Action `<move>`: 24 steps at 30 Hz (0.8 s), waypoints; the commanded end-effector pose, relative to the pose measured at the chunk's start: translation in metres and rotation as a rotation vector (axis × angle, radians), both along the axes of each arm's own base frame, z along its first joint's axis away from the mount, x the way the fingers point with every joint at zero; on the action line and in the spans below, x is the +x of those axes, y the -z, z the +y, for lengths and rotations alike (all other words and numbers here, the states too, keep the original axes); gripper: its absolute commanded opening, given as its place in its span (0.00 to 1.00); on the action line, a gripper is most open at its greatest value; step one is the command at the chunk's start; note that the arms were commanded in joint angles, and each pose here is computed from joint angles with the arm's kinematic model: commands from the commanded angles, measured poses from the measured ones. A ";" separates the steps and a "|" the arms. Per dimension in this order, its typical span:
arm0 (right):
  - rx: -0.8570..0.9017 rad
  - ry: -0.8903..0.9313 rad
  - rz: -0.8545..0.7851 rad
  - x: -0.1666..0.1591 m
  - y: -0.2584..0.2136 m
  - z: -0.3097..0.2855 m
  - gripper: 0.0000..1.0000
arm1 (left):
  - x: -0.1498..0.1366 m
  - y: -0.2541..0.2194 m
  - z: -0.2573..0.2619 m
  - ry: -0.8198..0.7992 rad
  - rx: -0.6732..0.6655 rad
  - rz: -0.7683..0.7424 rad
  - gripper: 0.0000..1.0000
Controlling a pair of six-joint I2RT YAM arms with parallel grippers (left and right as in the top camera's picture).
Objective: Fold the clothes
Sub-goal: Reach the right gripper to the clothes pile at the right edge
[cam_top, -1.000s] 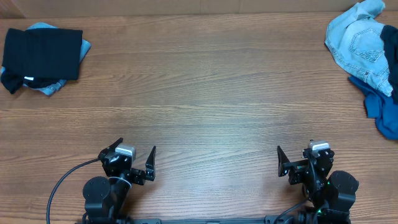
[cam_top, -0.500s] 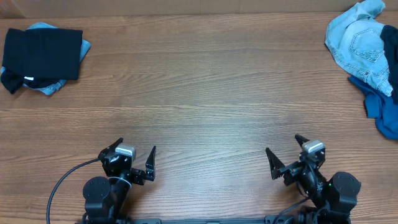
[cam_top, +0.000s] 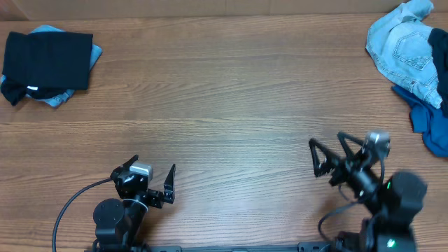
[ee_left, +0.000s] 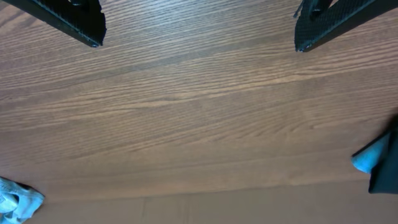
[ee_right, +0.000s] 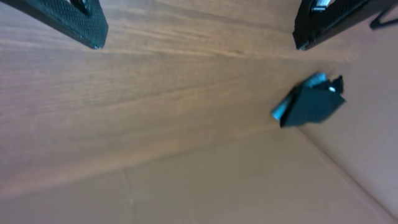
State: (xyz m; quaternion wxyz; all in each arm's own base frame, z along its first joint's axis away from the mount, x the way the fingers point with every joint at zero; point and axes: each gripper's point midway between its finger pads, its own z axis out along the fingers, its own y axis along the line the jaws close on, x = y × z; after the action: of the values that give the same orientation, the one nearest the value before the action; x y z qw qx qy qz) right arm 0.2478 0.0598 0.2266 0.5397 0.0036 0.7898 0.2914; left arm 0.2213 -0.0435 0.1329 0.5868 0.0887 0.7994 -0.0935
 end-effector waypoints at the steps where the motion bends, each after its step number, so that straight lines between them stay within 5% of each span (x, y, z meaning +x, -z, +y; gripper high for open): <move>1: -0.058 -0.028 0.040 0.027 -0.031 -0.004 1.00 | 0.000 0.002 0.000 0.002 0.012 -0.005 1.00; 11: 0.010 -0.115 0.150 0.103 -0.084 -0.015 1.00 | 0.000 0.002 0.000 0.002 0.012 -0.005 1.00; 17: -0.008 0.216 0.355 0.147 -0.083 -0.112 1.00 | 0.000 0.002 0.000 0.002 0.012 -0.005 1.00; 24: 0.055 0.661 0.544 0.157 -0.050 -0.247 1.00 | 0.000 0.002 0.000 0.002 0.012 -0.005 1.00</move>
State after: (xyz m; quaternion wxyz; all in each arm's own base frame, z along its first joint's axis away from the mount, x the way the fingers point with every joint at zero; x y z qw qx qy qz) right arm 0.4064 -0.1232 0.2838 0.3716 0.2483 0.8780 0.1717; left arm 0.2213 -0.0435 0.1319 0.5859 0.0886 0.8001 -0.0936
